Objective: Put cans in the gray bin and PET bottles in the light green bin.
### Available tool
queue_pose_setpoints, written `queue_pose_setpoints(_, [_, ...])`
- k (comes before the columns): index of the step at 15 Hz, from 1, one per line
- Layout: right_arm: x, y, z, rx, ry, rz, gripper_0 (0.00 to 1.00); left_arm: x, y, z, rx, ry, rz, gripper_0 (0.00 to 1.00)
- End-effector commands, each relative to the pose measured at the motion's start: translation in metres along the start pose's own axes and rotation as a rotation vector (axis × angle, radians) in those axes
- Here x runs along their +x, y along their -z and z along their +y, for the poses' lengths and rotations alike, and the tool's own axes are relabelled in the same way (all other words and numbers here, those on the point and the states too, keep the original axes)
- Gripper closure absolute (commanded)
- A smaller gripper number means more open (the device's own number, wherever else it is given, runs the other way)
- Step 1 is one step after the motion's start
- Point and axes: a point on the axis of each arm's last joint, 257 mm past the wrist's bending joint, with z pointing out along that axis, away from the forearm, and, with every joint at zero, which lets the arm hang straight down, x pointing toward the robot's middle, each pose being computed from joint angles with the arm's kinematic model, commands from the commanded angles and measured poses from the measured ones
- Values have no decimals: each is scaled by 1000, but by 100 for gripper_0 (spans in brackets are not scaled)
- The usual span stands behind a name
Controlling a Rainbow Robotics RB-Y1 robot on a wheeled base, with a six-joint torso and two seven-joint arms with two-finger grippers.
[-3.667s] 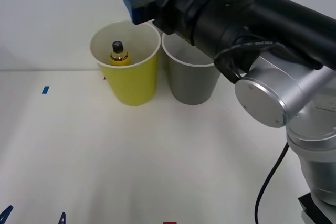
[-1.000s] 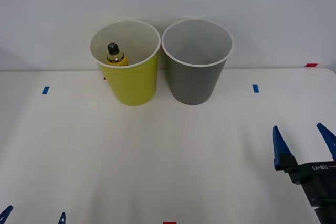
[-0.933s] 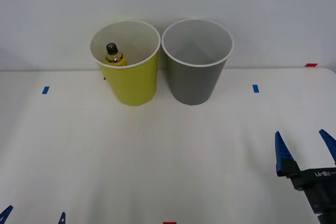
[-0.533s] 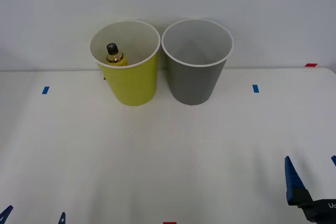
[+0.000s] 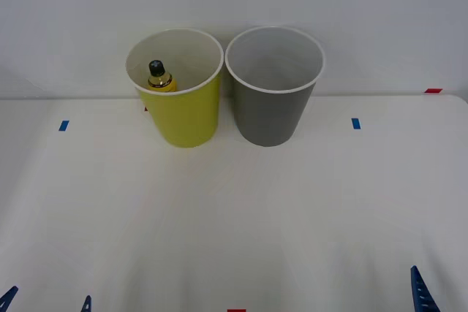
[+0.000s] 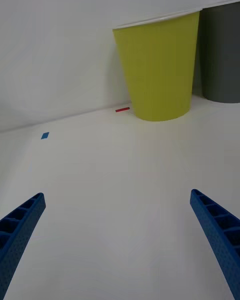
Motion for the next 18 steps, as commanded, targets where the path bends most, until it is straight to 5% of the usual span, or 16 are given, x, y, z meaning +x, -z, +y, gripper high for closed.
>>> queue_pose_setpoints(1, [10,14,-1,-5,-11,23,0,0,0,0,0,0,0,0])
queue_pose_setpoints(3, [12,21,3,-26,-57,35,0,0,0,0,0,0,0,0])
queue_pose_setpoints(18, [17,24,6,-24,-40,42,0,0,0,0,0,0,0,0])
